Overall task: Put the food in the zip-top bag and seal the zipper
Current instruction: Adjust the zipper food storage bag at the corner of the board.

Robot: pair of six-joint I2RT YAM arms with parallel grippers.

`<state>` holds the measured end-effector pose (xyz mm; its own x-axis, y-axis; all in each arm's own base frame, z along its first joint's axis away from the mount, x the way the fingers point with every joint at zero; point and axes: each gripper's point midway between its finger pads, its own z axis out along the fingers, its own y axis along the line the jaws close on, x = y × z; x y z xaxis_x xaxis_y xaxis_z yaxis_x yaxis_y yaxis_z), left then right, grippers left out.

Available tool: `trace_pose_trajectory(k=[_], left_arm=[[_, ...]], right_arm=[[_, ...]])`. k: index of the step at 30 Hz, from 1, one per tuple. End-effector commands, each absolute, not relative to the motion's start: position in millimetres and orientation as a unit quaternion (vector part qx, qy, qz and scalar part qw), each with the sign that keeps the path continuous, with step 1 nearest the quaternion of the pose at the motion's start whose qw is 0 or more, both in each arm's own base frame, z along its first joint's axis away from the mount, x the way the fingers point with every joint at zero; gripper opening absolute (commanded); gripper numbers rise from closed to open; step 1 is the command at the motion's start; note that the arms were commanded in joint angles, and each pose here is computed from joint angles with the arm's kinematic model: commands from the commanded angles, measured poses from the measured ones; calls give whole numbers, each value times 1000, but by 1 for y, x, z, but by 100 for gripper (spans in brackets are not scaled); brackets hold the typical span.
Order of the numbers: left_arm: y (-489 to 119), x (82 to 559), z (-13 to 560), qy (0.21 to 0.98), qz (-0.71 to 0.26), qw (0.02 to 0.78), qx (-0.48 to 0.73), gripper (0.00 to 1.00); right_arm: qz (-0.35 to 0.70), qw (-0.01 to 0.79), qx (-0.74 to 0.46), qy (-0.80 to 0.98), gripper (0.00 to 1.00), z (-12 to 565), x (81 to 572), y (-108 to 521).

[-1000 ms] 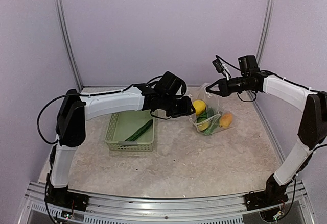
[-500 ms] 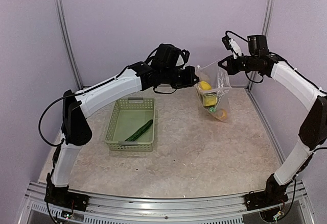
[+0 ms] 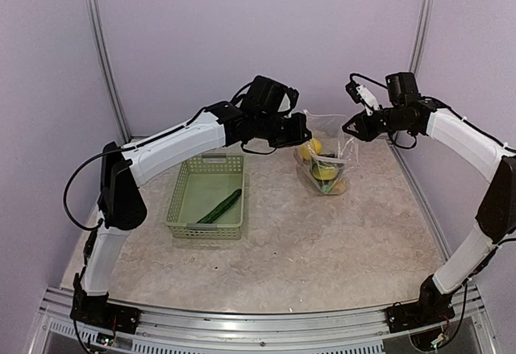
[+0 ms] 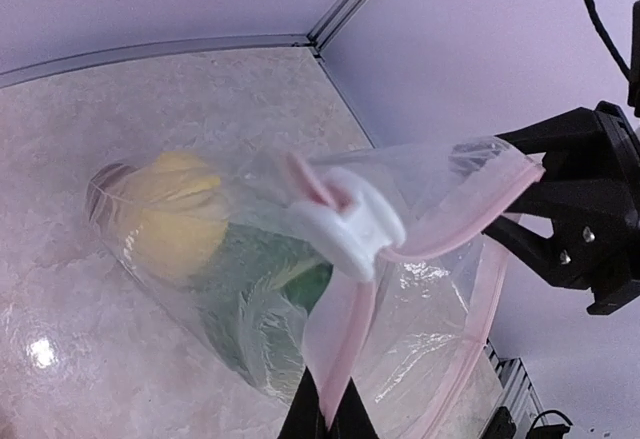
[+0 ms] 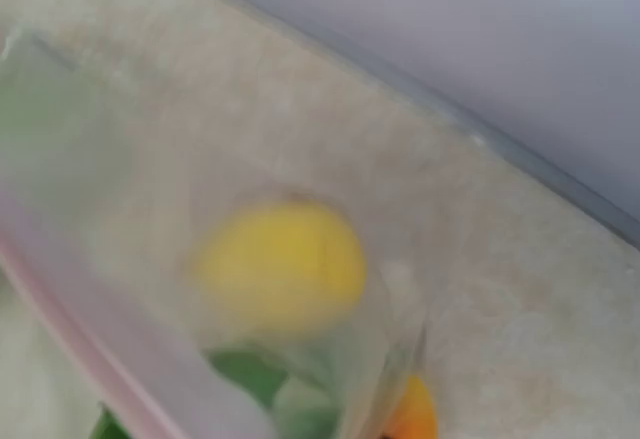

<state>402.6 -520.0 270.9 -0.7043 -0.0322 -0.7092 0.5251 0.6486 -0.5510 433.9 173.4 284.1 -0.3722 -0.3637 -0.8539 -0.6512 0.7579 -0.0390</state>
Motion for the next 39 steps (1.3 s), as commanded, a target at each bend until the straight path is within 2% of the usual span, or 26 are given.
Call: trace_pose_trajectory(k=[1, 3, 6, 15, 16, 19, 20, 24, 29, 31, 33, 34, 37, 39], left_arm=[[-514, 405, 255, 847, -389, 337, 132, 0], [-514, 404, 254, 848, -393, 331, 127, 0], [-512, 404, 252, 849, -392, 331, 126, 0], [-509, 403, 255, 848, -392, 335, 121, 0], [-508, 402, 255, 848, -392, 335, 121, 0], [-508, 402, 254, 848, -392, 334, 121, 0], [-508, 402, 254, 849, -392, 334, 120, 0], [-507, 407, 260, 842, -401, 341, 121, 0], [-512, 436, 296, 805, -451, 360, 140, 0], [-520, 438, 308, 781, -475, 372, 161, 0], [-524, 437, 318, 759, -486, 394, 182, 1], [-524, 434, 326, 747, -492, 405, 192, 9], [-522, 426, 329, 738, -492, 410, 215, 48], [-518, 423, 319, 750, -480, 398, 221, 58]], right_arm=[[195, 423, -317, 826, 32, 264, 417, 183], [214, 397, -318, 834, 38, 247, 410, 186], [217, 385, -315, 840, 41, 232, 401, 185], [226, 377, -311, 843, 36, 222, 392, 184], [230, 371, -311, 844, 32, 217, 392, 186], [239, 365, -313, 844, 5, 214, 393, 189], [239, 368, -314, 842, 0, 217, 394, 189], [194, 401, -326, 834, 0, 249, 411, 182], [22, 508, -272, 817, 0, 346, 459, 125], [4, 530, -268, 805, 0, 371, 459, 121], [10, 529, -272, 804, 0, 372, 456, 123], [15, 523, -275, 807, 0, 367, 455, 125], [21, 498, -274, 823, 0, 342, 454, 125], [20, 493, -270, 827, 0, 333, 455, 124]])
